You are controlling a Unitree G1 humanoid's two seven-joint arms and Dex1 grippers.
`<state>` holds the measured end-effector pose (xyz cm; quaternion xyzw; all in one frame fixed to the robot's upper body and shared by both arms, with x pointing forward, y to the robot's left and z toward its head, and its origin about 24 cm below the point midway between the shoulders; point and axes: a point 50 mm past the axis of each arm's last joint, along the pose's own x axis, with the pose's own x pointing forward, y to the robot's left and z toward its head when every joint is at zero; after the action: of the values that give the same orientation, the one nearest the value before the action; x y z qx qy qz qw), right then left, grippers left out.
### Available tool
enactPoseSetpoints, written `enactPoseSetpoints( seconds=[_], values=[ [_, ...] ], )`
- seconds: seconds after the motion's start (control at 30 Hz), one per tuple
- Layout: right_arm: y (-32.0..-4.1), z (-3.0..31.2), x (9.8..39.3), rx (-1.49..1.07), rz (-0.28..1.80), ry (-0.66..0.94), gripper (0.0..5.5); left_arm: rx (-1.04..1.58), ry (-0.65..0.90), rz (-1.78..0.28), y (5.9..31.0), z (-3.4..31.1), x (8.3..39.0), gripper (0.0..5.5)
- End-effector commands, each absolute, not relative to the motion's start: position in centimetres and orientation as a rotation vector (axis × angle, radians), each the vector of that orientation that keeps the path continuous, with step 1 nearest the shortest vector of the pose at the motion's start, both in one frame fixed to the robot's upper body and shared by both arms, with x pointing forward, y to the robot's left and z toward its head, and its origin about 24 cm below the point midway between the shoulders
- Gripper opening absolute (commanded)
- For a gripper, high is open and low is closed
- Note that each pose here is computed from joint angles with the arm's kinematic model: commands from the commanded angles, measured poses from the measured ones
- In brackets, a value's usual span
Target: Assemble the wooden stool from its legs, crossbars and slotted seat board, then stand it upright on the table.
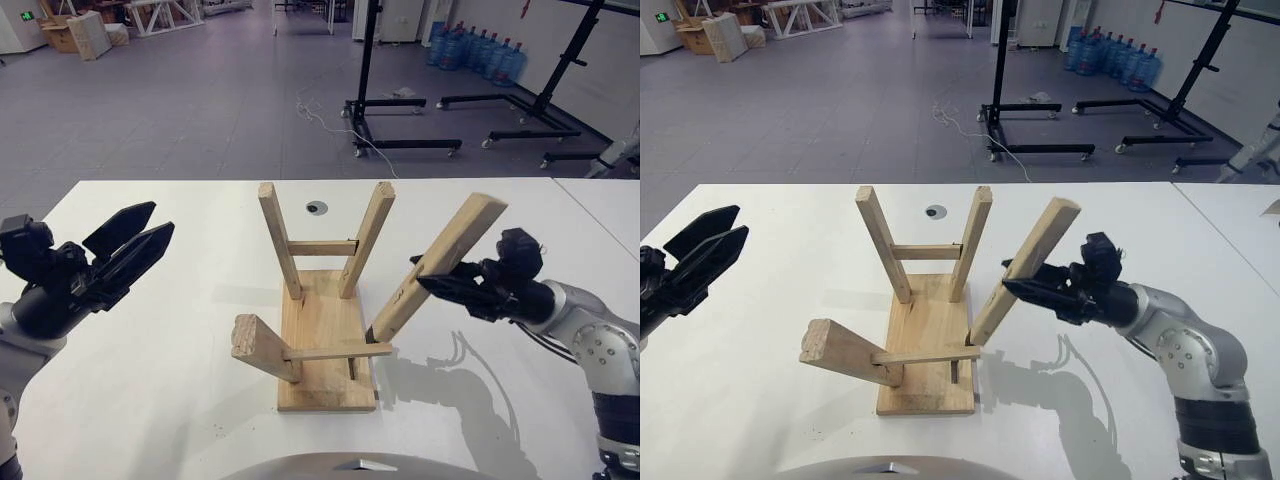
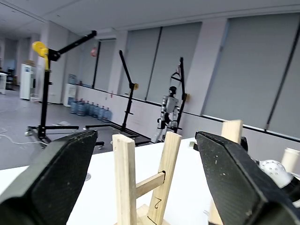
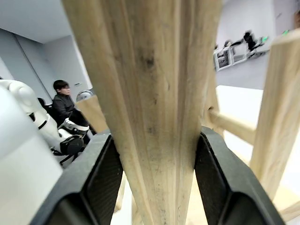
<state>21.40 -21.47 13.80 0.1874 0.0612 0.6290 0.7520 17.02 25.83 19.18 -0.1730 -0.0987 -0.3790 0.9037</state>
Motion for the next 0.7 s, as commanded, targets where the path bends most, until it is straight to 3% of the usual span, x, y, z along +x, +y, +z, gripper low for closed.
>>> enactPoseSetpoints(
  seconds=[0.03, 0.2, 0.5, 0.7],
  values=[
    [-20.8, 12.8, 20.5, 0.303, 1.477, 0.202, 2.07, -0.368, -0.19, -0.764, 25.5, 18.9, 16.6, 3.82],
    [-21.1, 12.1, 21.0, 0.228, 1.521, 0.238, 2.07, -0.389, -0.182, -0.766, 24.8, 18.6, 16.3, 3.82],
    [-19.2, 13.2, 21.7, 0.461, 1.512, 0.084, 2.06, -0.415, -0.16, -0.772, 24.2, 18.2, 16.1, 3.82],
    [-18.8, 11.1, 20.5, 0.426, 1.511, 0.155, 2.06, -0.409, -0.132, -0.796, 24.1, 17.9, 16.7, 3.82]
  ],
)
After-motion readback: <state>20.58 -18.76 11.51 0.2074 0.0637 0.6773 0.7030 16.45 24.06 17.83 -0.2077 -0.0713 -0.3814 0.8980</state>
